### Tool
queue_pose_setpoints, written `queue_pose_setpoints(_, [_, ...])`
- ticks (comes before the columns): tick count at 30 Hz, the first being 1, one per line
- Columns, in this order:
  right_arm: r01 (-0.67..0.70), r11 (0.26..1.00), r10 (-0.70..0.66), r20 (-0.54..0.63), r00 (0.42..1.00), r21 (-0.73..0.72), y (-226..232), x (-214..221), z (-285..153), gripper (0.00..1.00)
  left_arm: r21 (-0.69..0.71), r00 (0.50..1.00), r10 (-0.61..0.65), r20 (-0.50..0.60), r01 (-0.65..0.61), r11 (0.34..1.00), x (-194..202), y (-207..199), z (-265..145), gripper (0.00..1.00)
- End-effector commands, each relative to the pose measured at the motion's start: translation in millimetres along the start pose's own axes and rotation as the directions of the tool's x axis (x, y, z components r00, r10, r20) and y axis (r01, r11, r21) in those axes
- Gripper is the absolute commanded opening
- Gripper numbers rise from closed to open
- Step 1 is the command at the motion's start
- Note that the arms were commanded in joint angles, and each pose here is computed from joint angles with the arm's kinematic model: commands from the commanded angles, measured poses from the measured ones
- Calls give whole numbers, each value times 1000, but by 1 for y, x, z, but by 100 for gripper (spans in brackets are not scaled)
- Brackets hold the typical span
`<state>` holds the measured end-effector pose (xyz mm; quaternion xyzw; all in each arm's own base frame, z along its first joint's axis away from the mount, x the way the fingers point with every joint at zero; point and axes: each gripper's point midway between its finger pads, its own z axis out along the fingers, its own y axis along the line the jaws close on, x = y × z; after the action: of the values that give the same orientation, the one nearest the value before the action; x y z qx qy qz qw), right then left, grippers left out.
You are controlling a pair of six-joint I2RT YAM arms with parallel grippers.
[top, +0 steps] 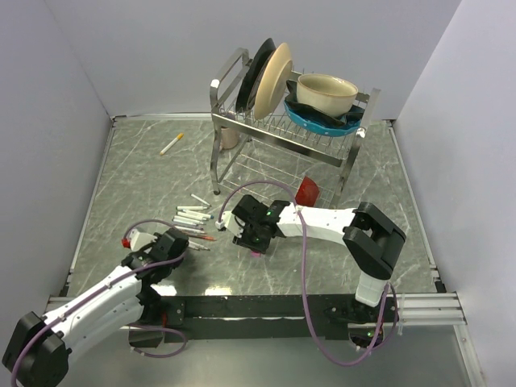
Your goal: Open the pen caps
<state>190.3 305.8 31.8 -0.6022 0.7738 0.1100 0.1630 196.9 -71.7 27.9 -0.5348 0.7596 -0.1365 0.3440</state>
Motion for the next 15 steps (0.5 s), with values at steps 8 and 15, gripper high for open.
queue_pose_setpoints(8, [23,999,-25,62,998,26,-6,-18,-13,41,93,998,51,46,-56,994,-20,-45,-16,59])
queue_pose_setpoints(15, [105,994,-99,140,985,-34,8,-28,-37,47,169,969,216,122,-234,957,-66,-110,-9,88])
